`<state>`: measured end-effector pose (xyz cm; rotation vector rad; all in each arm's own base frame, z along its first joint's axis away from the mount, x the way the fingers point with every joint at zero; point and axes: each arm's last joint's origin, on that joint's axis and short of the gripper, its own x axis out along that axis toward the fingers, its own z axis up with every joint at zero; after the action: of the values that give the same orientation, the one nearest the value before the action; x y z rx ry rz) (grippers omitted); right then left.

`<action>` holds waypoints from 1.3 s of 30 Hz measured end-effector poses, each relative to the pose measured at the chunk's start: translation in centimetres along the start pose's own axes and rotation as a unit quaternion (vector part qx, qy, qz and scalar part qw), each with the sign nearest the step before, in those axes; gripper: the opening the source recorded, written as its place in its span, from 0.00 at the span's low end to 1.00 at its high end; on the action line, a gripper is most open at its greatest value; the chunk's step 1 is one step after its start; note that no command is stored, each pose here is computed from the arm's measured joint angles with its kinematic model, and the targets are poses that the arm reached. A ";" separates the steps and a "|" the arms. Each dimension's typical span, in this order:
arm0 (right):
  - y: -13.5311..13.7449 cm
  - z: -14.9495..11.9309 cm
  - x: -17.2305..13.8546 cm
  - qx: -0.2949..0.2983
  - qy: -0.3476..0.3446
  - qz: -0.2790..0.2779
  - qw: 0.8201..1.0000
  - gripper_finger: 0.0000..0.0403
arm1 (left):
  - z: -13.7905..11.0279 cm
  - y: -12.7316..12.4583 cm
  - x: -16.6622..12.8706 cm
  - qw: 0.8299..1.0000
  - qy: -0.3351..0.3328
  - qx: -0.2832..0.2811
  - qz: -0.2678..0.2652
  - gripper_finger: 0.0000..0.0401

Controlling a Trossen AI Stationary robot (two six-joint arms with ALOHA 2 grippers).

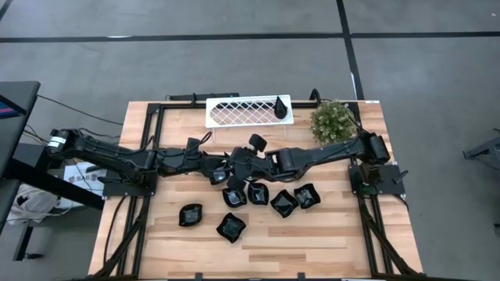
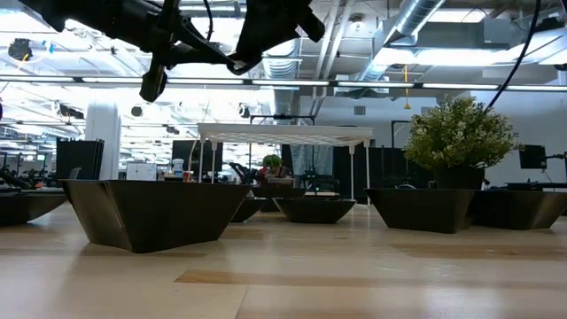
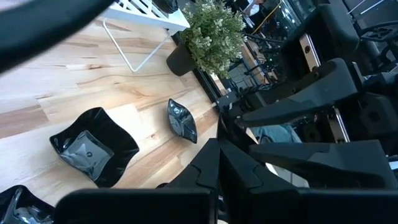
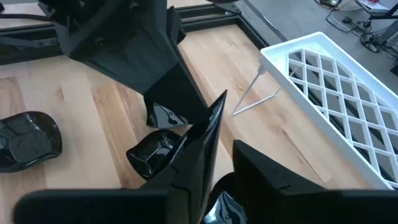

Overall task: Pick & Place Mini shaped plates
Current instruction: Stack the black drop shaped plate on top of the black drop shaped plate on the shelf

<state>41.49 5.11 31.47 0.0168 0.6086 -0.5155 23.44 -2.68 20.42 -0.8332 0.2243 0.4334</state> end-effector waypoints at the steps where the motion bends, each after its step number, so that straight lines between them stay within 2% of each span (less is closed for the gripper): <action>1: 0.0 0.0 0.0 0.000 -0.001 0.000 1.000 0.16 | 0.0 0.0 0.0 1.000 0.000 0.000 0.000 0.01; 8: 0.0 0.0 0.0 0.000 -0.001 0.000 1.000 0.02 | 0.0 0.0 0.0 1.000 0.000 0.000 0.000 0.01; 27: 0.0 0.0 0.0 0.014 -0.001 0.000 1.000 0.00 | 0.0 0.0 0.0 1.000 -0.002 0.012 -0.002 0.02; 39: 0.1 0.1 -0.1 0.016 -0.003 0.002 1.000 0.00 | 0.0 -0.1 0.0 0.999 0.025 0.027 -0.024 0.25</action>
<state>41.52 5.18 31.55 0.0468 0.5941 -0.5205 23.54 -2.76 20.48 -0.7949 0.2610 0.3611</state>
